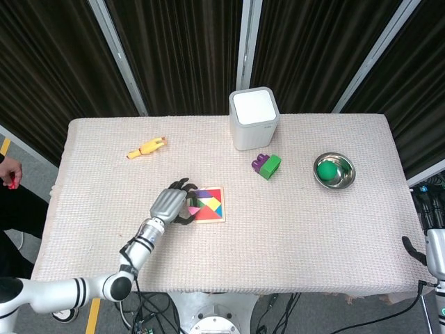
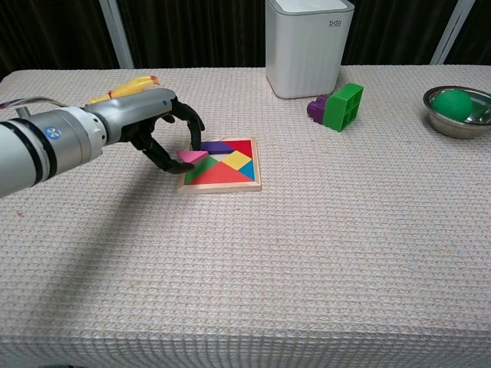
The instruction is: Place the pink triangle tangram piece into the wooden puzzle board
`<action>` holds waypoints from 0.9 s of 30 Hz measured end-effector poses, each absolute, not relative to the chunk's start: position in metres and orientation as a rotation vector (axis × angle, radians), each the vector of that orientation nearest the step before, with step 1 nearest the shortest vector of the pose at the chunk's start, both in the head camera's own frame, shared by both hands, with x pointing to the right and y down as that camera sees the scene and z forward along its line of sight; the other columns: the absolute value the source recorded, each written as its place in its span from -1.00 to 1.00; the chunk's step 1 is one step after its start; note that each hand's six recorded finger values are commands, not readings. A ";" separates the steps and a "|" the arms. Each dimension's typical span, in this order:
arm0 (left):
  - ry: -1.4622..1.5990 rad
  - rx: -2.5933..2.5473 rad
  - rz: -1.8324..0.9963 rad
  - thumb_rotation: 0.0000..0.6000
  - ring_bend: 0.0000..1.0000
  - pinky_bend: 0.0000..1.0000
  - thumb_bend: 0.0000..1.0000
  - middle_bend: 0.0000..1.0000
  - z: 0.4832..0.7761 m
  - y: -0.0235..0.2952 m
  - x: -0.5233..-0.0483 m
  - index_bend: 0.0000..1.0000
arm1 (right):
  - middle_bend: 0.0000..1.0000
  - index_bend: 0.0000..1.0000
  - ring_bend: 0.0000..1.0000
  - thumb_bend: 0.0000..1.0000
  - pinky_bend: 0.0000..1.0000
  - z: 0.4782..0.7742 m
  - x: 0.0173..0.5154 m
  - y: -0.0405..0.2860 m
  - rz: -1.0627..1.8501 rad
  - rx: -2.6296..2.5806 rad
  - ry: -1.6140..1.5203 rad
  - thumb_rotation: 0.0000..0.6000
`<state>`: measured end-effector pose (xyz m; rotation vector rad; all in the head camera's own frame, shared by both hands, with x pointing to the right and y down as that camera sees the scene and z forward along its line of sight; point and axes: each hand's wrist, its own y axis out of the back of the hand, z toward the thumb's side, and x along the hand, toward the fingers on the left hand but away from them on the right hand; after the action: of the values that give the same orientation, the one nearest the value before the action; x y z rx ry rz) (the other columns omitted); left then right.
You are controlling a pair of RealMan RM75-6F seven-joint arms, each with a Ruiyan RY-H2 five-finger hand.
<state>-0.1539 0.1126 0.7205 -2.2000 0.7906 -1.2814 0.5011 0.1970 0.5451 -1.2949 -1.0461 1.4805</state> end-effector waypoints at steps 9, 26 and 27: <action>0.789 -2.177 -1.324 1.00 -0.95 -0.79 -0.33 -0.61 0.736 0.103 -0.135 0.02 | -1.00 -1.00 -1.00 -0.69 -1.00 0.544 0.507 0.198 1.488 -1.289 -1.060 1.00; 0.806 -2.153 -1.399 1.00 -0.95 -0.79 -0.30 -0.61 0.746 0.094 -0.111 0.02 | -1.00 -1.00 -1.00 -0.69 -1.00 0.546 0.512 0.200 1.499 -1.292 -1.066 1.00; 0.810 -2.152 -1.402 1.00 -0.95 -0.79 -0.30 -0.61 0.746 0.094 -0.110 0.02 | -1.00 -1.00 -1.00 -0.68 -1.00 0.546 0.513 0.201 1.501 -1.293 -1.066 1.00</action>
<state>-0.1101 0.0941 0.7462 -2.1515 0.8100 -1.4022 0.5126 0.2005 0.5462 -1.2931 -1.0661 1.5009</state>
